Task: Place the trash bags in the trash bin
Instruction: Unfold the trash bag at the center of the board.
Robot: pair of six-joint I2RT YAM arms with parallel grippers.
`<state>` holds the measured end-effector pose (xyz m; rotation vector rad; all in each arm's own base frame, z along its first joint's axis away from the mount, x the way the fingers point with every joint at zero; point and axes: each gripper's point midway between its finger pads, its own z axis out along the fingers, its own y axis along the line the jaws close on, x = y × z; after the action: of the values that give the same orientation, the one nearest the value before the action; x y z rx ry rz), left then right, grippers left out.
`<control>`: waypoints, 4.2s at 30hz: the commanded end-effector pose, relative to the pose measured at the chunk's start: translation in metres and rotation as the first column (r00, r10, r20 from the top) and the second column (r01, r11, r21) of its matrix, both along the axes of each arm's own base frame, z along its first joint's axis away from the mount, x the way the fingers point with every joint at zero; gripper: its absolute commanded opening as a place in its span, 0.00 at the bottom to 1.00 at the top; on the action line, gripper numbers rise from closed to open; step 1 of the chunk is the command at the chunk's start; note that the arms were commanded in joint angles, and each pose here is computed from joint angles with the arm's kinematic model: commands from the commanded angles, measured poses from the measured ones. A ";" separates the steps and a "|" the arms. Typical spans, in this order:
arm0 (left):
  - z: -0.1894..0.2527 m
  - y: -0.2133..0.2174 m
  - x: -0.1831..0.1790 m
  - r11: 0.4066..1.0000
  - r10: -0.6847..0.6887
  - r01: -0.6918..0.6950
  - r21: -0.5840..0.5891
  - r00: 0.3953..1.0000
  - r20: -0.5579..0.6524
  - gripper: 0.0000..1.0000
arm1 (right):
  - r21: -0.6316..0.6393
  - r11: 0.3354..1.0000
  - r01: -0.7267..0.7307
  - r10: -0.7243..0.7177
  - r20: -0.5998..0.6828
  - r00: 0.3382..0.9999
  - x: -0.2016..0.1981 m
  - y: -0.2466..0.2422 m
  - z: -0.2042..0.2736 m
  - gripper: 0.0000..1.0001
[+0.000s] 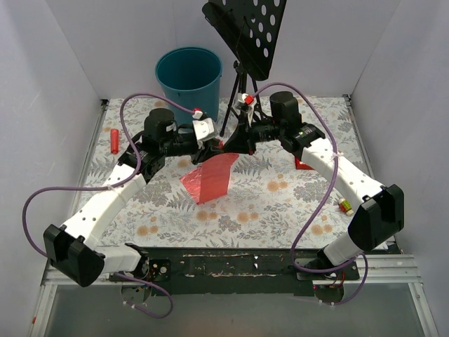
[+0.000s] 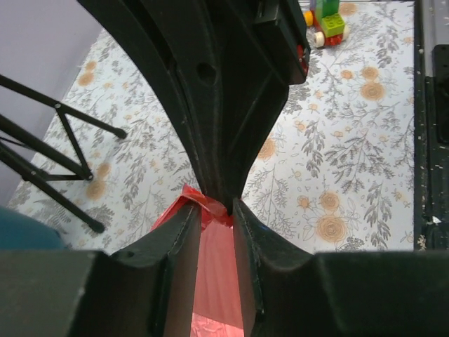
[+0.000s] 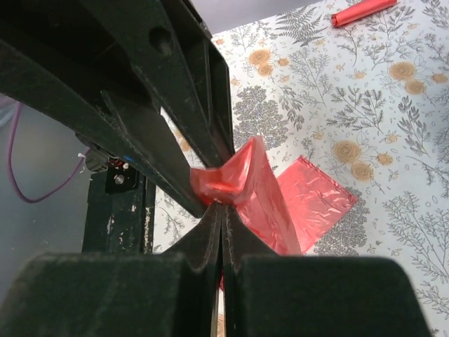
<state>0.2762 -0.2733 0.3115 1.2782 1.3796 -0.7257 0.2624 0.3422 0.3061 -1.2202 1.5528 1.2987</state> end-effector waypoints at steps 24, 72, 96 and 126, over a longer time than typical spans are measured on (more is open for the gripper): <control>-0.005 -0.016 -0.004 0.997 -0.077 0.077 -0.007 0.988 -0.136 0.00 | 0.036 0.967 0.250 -0.246 -0.091 0.965 0.039 -0.056 0.009 0.01; 0.005 -0.015 -0.005 0.995 -0.089 0.091 0.030 0.994 -0.067 0.00 | 0.073 0.985 0.154 -0.152 -0.032 0.988 0.011 -0.025 0.028 0.79; 0.007 -0.015 -0.008 0.993 -0.110 0.112 0.046 0.993 -0.037 0.00 | 0.039 0.973 0.229 -0.229 -0.012 0.973 0.038 -0.032 0.014 0.63; 0.023 -0.012 -0.008 0.999 -0.044 0.044 -0.006 0.997 -0.068 0.00 | -0.220 0.667 0.712 -0.701 0.139 0.700 0.118 -0.098 -0.049 0.39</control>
<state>0.2809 -0.2915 0.3160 1.2921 1.4621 -0.8283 0.3441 0.2950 0.2498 -0.7811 1.9142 0.8245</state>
